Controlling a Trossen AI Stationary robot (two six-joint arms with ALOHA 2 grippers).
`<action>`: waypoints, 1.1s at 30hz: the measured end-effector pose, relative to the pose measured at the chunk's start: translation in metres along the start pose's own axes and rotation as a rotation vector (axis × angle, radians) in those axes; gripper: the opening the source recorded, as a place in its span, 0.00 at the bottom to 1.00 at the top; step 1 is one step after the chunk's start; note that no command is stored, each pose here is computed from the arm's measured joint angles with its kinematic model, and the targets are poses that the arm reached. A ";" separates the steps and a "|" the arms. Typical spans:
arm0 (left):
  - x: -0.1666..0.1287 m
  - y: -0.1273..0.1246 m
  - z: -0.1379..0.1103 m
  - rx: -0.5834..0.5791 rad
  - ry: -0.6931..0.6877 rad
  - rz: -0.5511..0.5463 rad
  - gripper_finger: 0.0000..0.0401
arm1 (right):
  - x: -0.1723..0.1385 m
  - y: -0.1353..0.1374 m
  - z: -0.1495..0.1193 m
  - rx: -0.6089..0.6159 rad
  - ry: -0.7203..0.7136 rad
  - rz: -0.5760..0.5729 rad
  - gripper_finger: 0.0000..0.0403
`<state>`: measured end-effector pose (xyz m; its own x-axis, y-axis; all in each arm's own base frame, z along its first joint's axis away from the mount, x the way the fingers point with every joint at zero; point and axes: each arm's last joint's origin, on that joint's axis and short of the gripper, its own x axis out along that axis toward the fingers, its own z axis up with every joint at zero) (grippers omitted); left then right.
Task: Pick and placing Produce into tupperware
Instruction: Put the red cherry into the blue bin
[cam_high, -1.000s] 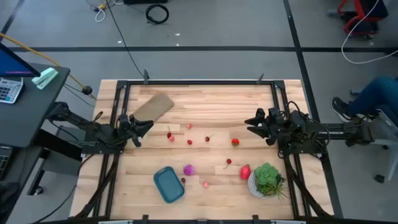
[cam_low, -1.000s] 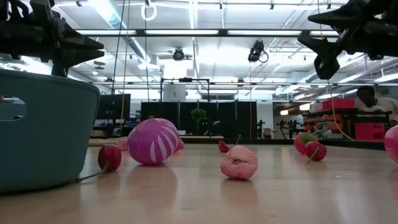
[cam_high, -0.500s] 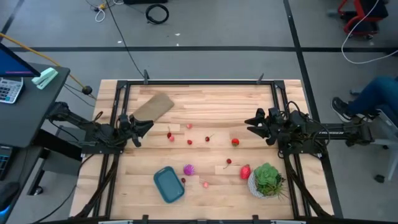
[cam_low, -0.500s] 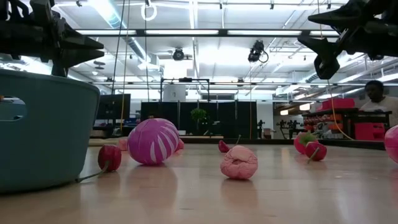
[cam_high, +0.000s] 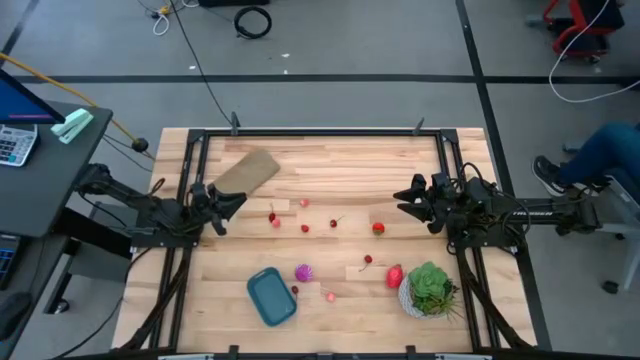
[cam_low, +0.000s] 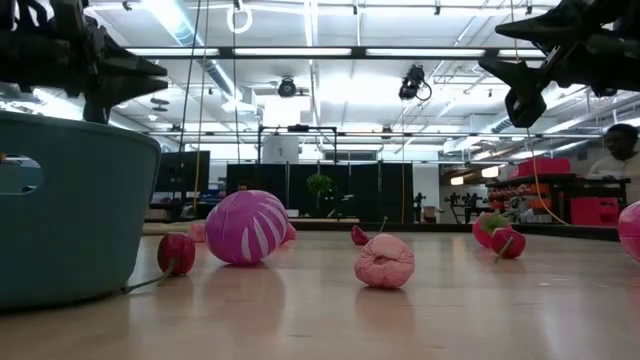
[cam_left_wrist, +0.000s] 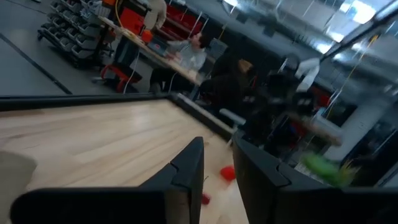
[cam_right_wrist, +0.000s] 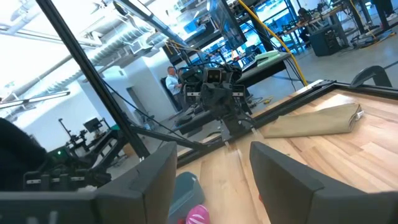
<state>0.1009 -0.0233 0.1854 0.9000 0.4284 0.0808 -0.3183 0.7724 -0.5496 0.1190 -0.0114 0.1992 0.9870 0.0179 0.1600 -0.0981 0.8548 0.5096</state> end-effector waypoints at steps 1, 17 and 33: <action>0.000 -0.002 0.003 -0.011 -0.009 -0.004 0.23 | 0.000 0.000 0.000 0.000 0.000 0.000 0.53; 0.008 -0.042 0.093 0.239 -0.200 0.013 0.19 | 0.000 0.000 0.000 -0.001 0.000 0.000 0.53; 0.018 -0.043 0.107 -0.275 -0.298 0.239 0.20 | -0.006 0.011 0.029 0.495 -0.383 0.078 0.53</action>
<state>0.0985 0.0014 0.2996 0.6739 0.7258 0.1381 -0.3791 0.5001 -0.7786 0.1088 -0.0173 0.2281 0.8678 -0.1952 0.4570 -0.3057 0.5153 0.8006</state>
